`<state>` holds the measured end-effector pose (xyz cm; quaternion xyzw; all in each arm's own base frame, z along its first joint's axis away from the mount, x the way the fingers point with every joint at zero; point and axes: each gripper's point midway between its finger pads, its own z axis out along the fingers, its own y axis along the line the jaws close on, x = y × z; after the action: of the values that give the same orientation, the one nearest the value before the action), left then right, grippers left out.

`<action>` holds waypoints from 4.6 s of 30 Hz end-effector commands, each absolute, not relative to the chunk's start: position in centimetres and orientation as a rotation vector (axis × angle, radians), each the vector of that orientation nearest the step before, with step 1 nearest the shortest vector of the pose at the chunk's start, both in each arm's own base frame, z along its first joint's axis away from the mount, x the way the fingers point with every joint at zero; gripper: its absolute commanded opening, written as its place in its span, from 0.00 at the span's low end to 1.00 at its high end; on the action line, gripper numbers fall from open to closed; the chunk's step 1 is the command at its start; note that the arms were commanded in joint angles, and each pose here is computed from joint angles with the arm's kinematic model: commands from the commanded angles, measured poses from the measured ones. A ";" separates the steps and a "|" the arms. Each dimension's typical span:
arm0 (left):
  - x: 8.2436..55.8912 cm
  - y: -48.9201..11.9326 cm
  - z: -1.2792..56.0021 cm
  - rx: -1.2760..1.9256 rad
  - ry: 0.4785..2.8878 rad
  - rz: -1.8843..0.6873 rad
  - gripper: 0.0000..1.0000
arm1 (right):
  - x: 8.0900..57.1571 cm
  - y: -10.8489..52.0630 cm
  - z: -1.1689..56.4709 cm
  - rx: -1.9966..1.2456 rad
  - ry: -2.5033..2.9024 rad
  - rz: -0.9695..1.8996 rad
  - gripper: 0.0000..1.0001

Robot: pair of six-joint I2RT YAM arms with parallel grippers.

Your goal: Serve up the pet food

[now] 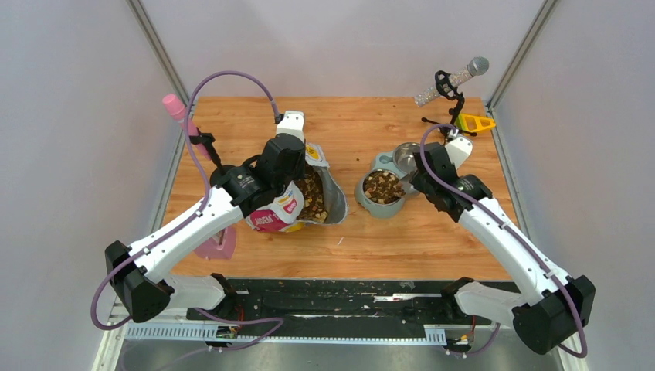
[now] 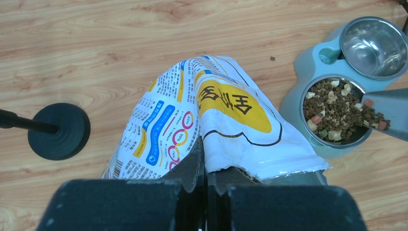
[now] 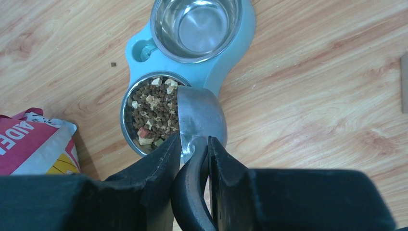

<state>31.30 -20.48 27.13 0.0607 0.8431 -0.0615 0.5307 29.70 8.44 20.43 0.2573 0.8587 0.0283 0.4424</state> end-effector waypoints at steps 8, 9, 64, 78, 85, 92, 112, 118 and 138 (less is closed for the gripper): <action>32.2 -19.5 31.3 0.041 1.892 -0.160 0.00 | 32.1 10.7 23.4 0.539 2.117 0.164 0.00; 32.2 -19.5 31.3 0.041 1.892 -0.161 0.00 | 32.4 11.0 23.5 0.532 2.115 0.177 0.00; 32.4 -21.3 32.7 0.067 1.888 -0.247 0.00 | 21.1 15.7 39.1 0.330 1.812 1.031 0.00; 32.7 -21.3 32.6 0.058 1.903 -0.226 0.00 | 23.4 25.2 33.4 0.216 2.116 0.911 0.00; 32.6 -21.3 32.6 0.057 1.912 -0.224 0.00 | 25.2 28.5 29.7 0.271 2.138 0.541 0.00; 31.9 -20.9 32.6 0.043 1.908 -0.254 0.00 | 26.4 27.1 25.5 0.281 2.193 0.010 0.00; 31.7 -21.8 32.7 0.048 1.911 -0.318 0.00 | 30.2 31.2 14.9 0.459 2.208 0.272 0.00; 31.4 -22.8 32.5 0.062 1.916 -0.380 0.00 | 30.6 31.4 15.0 0.610 2.118 0.504 0.00; 31.4 -22.8 32.0 0.061 1.927 -0.370 0.00 | 28.6 29.2 21.9 0.826 1.792 1.285 0.00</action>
<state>30.06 -23.00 25.38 0.0832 0.8688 -0.1110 0.4753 28.46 30.14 17.03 0.2980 0.7633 0.4391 0.3684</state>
